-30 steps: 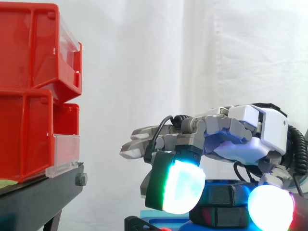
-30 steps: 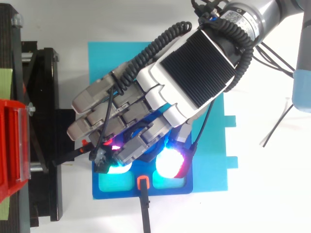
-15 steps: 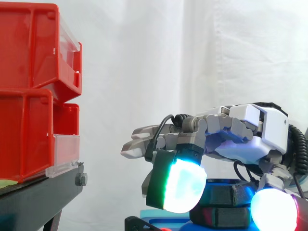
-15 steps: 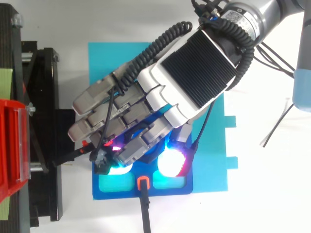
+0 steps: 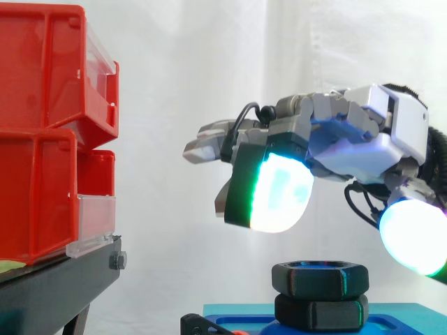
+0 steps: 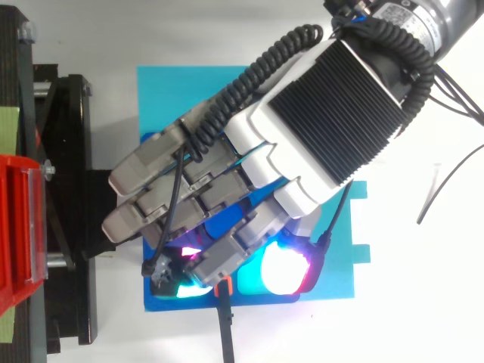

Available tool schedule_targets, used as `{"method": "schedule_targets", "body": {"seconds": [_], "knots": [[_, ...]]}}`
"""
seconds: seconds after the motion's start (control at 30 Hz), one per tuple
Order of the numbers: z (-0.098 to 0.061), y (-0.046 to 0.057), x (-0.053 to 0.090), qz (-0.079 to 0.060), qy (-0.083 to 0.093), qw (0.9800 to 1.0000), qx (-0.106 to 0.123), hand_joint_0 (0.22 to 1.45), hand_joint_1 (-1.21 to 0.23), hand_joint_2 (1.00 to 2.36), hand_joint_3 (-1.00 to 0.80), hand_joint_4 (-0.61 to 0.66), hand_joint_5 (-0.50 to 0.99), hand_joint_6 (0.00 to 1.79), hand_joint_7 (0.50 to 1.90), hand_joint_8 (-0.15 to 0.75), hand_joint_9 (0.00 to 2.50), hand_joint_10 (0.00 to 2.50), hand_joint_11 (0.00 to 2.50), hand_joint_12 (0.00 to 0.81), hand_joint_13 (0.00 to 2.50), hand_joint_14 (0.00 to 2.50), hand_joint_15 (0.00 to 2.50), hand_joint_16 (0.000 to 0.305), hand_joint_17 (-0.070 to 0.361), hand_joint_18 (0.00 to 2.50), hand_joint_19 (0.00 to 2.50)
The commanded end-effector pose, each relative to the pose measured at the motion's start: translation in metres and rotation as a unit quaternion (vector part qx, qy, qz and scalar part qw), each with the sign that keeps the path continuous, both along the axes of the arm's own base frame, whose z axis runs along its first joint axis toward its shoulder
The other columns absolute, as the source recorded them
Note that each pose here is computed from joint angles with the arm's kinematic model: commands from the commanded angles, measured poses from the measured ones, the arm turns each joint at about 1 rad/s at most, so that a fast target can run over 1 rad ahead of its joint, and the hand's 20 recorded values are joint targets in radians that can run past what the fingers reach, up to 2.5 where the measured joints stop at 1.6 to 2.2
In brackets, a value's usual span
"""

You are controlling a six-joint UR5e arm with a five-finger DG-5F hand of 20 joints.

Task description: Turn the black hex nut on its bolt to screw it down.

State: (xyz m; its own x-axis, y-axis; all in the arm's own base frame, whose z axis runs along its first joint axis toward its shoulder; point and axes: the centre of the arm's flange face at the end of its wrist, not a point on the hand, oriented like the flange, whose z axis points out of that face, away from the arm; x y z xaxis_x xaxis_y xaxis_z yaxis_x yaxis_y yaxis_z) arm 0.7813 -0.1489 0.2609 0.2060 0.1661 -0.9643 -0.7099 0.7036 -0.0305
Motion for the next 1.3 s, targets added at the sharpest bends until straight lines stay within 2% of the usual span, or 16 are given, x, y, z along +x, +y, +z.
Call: {"method": "schedule_targets", "body": {"seconds": [0.0,0.1,0.17,0.27,0.3,0.33,0.4,0.47,0.5,0.57,0.63,0.7,0.83,0.93,0.97,1.27], "knots": [[0.014,0.001,-0.004,-0.004,-0.001,1.0000,-0.005,0.39,-0.58,1.00,-0.50,0.14,-0.20,0.50,1.06,0.200,0.59,0.01,0.34,0.118,0.40,0.01,0.17,0.014,0.030,0.00,0.41],[0.029,0.001,-0.009,-0.010,0.005,0.9999,-0.005,0.39,-0.58,1.00,-0.50,0.15,-0.20,0.50,1.06,0.200,0.59,0.01,0.34,0.119,0.40,0.01,0.17,0.014,0.030,0.00,0.40],[0.038,0.000,-0.015,-0.019,0.018,0.9996,-0.008,0.39,-0.58,1.00,-0.50,0.15,-0.20,0.50,1.06,0.203,0.59,0.01,0.34,0.120,0.40,0.01,0.17,0.014,0.031,0.00,0.41],[0.040,-0.005,-0.024,-0.035,0.040,0.9984,-0.016,0.39,-0.58,1.00,-0.50,0.15,-0.20,0.50,1.06,0.202,0.58,0.01,0.34,0.120,0.40,0.01,0.17,0.014,0.031,0.00,0.41],[0.043,-0.007,-0.031,-0.048,0.054,0.9969,-0.030,0.39,-0.58,1.00,-0.50,0.15,-0.20,0.50,1.06,0.202,0.58,0.01,0.34,0.120,0.40,0.01,0.17,0.014,0.031,0.00,0.41],[0.043,-0.007,-0.031,-0.048,0.054,0.9969,-0.030,0.39,-0.58,1.00,-0.50,0.15,-0.20,0.50,1.06,0.200,0.59,0.01,0.34,0.119,0.40,0.01,0.17,0.014,0.031,0.00,0.41],[0.047,-0.009,-0.040,-0.069,0.070,0.9938,-0.053,0.39,-0.58,1.00,-0.50,0.14,-0.20,0.50,1.06,0.201,0.59,0.01,0.34,0.119,0.40,0.01,0.17,0.014,0.031,0.00,0.41],[0.046,-0.012,-0.050,-0.087,0.093,0.9887,-0.079,0.39,-0.58,1.00,-0.50,0.14,-0.20,0.50,1.06,0.198,0.59,0.01,0.35,0.117,0.40,0.01,0.18,0.013,0.030,0.00,0.41],[0.044,-0.013,-0.053,-0.091,0.102,0.9870,-0.085,0.39,-0.58,1.00,-0.50,0.14,-0.20,0.50,1.06,0.199,0.59,0.01,0.34,0.117,0.40,0.01,0.18,0.013,0.030,0.00,0.41],[0.044,-0.017,-0.063,-0.101,0.125,0.9816,-0.103,0.40,-0.58,1.00,-0.50,0.14,-0.20,0.50,1.06,0.196,0.59,0.01,0.36,0.115,0.40,0.01,0.17,0.013,0.029,0.00,0.42],[0.043,-0.019,-0.066,-0.106,0.134,0.9794,-0.108,0.40,-0.57,1.00,-0.50,0.14,-0.20,0.50,1.06,0.198,0.59,0.01,0.35,0.115,0.40,0.01,0.17,0.013,0.029,0.00,0.42],[0.053,-0.020,-0.073,-0.107,0.143,0.9776,-0.112,0.40,-0.57,1.00,-0.50,0.14,-0.20,0.50,1.06,0.196,0.59,0.01,0.35,0.114,0.40,0.01,0.17,0.013,0.029,0.00,0.42],[0.075,-0.020,-0.082,-0.109,0.137,0.9782,-0.111,0.40,-0.57,1.00,-0.50,0.14,-0.20,0.50,1.06,0.196,0.60,0.01,0.35,0.114,0.40,0.01,0.17,0.013,0.029,0.00,0.42],[0.084,-0.021,-0.086,-0.111,0.138,0.9779,-0.112,0.40,-0.57,1.00,-0.50,0.14,-0.20,0.50,1.06,0.199,0.60,0.01,0.35,0.114,0.40,0.01,0.18,0.013,0.029,0.00,0.42],[0.087,-0.023,-0.090,-0.111,0.144,0.9770,-0.111,0.40,-0.57,1.00,-0.50,0.14,-0.20,0.50,1.06,0.198,0.60,0.01,0.35,0.115,0.40,0.01,0.17,0.013,0.029,0.00,0.42],[0.099,-0.028,-0.101,-0.114,0.155,0.9751,-0.110,0.40,-0.56,1.00,-0.50,0.14,-0.20,0.50,1.06,0.196,0.60,0.01,0.35,0.115,0.40,0.01,0.18,0.013,0.029,0.00,0.42]]}}
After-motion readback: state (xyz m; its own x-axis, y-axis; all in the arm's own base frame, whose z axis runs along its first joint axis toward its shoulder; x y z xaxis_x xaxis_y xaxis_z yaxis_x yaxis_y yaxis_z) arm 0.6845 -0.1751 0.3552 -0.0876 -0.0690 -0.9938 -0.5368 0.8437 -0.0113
